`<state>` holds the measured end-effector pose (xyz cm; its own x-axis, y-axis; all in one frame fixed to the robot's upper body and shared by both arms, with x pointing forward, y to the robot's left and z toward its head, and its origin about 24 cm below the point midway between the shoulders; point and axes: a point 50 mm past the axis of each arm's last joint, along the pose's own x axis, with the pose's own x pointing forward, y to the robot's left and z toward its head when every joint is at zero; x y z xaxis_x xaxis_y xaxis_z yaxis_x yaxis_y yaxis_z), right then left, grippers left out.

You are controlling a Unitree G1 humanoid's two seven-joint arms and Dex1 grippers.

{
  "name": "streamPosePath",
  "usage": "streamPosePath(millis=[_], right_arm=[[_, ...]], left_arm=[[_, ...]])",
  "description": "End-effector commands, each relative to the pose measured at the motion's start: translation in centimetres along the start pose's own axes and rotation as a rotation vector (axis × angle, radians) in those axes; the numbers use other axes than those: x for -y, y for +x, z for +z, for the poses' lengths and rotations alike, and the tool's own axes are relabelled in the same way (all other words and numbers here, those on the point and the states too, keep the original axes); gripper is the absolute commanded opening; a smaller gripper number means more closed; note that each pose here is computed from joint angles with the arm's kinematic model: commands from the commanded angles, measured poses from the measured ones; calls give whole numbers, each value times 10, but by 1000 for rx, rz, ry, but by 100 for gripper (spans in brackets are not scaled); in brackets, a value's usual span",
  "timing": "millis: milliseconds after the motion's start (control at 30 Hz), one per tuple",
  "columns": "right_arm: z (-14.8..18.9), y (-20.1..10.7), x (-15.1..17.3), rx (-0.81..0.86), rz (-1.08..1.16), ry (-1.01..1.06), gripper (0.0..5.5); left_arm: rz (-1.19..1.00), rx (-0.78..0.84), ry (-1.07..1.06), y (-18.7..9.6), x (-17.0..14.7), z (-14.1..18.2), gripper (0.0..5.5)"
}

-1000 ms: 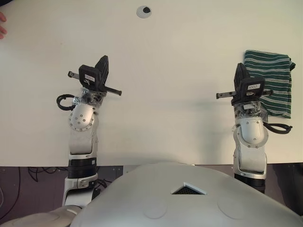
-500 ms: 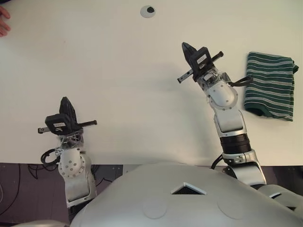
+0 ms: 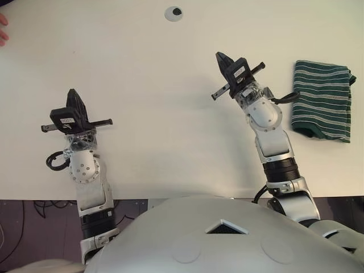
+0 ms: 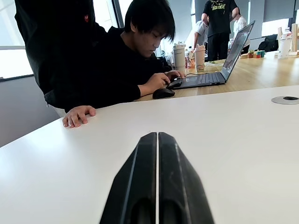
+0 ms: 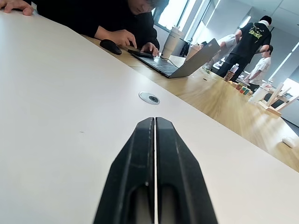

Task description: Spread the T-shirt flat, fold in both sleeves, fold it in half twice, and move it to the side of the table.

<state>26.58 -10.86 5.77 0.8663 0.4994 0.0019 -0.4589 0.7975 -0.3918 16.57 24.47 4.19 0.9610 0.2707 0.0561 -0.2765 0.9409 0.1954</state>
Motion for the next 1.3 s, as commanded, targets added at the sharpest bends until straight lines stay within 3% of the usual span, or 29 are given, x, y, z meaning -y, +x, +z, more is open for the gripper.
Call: streamPosePath(millis=[33, 1300], right_arm=[[4, -4, 0, 13, -3, 6, 4], [4, -9, 3, -10, -25, 12, 4]], left_arm=[[-36, -36, 9, -7, -2, -4, 0], [-76, -35, 0, -7, 2, -2, 0]])
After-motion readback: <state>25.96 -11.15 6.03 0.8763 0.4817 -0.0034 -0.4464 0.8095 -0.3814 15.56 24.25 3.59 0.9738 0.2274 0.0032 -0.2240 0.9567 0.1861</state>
